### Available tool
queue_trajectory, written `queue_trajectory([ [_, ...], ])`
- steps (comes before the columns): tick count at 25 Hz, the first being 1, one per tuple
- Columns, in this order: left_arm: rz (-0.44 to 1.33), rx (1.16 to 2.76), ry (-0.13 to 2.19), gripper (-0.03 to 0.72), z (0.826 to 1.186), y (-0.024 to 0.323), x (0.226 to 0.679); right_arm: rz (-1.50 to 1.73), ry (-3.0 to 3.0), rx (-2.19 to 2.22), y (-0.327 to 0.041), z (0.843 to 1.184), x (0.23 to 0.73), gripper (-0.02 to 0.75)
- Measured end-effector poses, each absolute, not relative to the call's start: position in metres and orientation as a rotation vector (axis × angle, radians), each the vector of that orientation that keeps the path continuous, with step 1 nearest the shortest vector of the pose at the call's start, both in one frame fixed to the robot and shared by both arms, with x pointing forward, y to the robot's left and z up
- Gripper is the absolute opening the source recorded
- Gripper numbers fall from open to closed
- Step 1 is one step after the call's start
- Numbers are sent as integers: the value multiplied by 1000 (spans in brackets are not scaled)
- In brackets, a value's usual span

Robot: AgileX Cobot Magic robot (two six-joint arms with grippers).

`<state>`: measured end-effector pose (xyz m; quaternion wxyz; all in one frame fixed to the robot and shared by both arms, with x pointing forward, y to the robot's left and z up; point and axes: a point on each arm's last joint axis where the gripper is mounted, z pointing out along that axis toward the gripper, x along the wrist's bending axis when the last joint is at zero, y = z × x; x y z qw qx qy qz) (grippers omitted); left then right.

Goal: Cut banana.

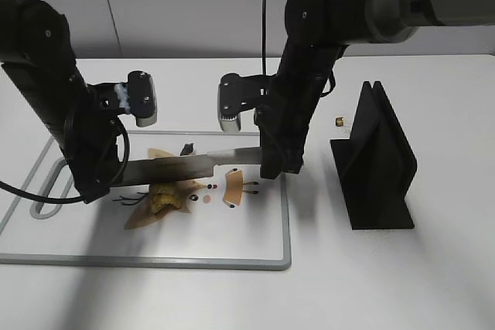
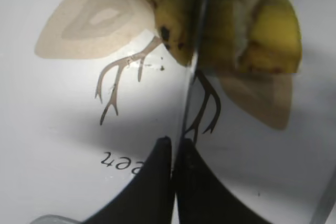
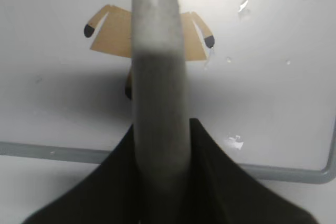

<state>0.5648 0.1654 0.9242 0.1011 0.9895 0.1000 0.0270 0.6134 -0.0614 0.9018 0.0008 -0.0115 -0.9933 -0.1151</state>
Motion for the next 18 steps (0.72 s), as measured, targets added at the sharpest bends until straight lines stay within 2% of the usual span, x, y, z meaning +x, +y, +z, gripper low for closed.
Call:
queue_trajectory([
  [12, -23, 2946, 334, -6, 890, 165, 571, -321, -3083, -40, -62, 877, 614, 172],
  [18, -20, 2946, 334, -6, 889, 165, 572, -339, -3101, -56, -65, 872, 610, 172],
])
